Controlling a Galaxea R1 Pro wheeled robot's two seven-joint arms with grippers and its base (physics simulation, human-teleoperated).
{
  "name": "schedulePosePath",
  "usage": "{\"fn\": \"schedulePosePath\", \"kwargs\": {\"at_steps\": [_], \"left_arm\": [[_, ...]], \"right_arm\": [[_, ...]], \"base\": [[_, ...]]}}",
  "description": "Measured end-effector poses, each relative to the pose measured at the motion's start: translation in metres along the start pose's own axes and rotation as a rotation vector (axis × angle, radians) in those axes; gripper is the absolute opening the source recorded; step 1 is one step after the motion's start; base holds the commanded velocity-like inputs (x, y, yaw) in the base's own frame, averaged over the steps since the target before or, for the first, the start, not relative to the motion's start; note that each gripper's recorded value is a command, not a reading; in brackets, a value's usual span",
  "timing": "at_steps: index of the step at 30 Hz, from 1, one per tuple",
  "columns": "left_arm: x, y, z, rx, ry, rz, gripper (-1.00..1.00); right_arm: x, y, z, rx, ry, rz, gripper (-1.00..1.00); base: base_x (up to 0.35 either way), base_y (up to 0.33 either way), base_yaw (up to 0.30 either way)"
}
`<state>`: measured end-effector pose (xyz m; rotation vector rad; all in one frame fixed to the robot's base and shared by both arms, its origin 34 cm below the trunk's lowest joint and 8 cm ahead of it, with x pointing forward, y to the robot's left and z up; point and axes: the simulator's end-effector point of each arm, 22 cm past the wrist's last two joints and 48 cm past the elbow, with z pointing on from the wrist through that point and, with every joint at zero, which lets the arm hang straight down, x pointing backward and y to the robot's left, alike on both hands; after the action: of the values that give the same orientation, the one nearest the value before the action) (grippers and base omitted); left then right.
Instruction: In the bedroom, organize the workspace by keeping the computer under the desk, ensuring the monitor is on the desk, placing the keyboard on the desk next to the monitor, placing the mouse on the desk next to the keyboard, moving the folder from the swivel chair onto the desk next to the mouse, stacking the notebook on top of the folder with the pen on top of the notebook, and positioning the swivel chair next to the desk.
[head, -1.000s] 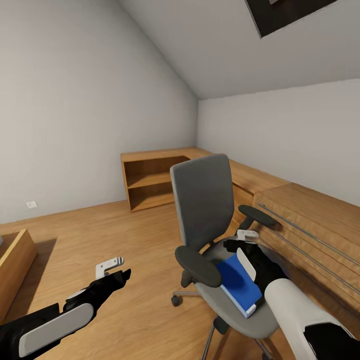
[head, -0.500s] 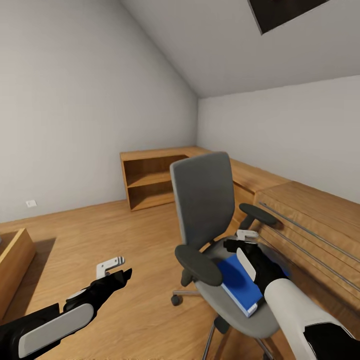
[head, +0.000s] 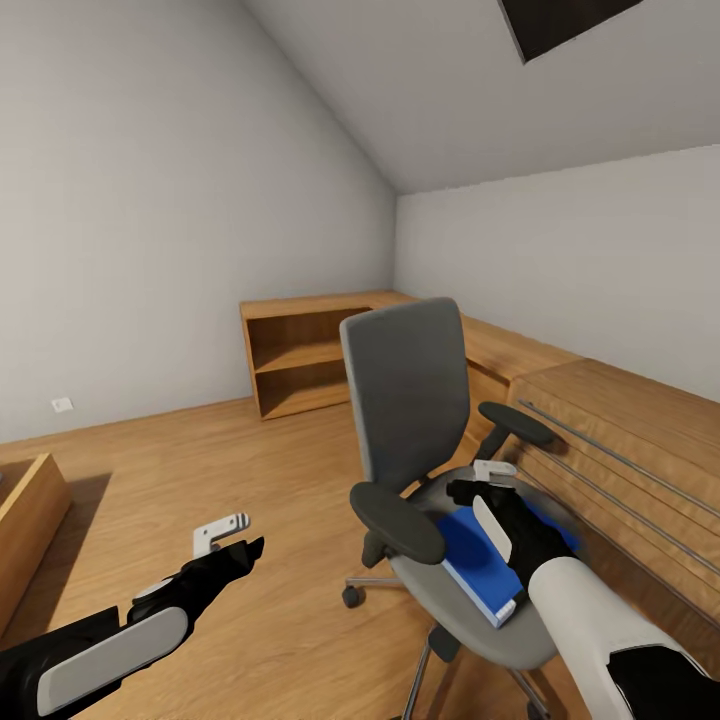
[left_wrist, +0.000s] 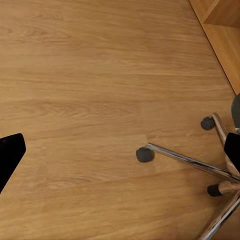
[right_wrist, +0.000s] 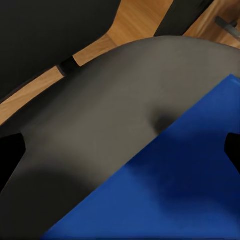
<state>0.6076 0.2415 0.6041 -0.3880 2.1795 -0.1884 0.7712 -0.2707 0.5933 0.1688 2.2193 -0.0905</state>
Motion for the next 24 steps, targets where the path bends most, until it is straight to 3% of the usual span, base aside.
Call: {"fn": "schedulePosePath", "kwargs": {"at_steps": [24], "left_arm": [[0.021, 0.005, 0.009, 0.003, 0.002, 0.000, 1.00]], "right_arm": [[0.026, -0.010, 0.009, 0.045, 0.026, -0.008, 1.00]], "base": [[0.000, 0.000, 0.000]]}}
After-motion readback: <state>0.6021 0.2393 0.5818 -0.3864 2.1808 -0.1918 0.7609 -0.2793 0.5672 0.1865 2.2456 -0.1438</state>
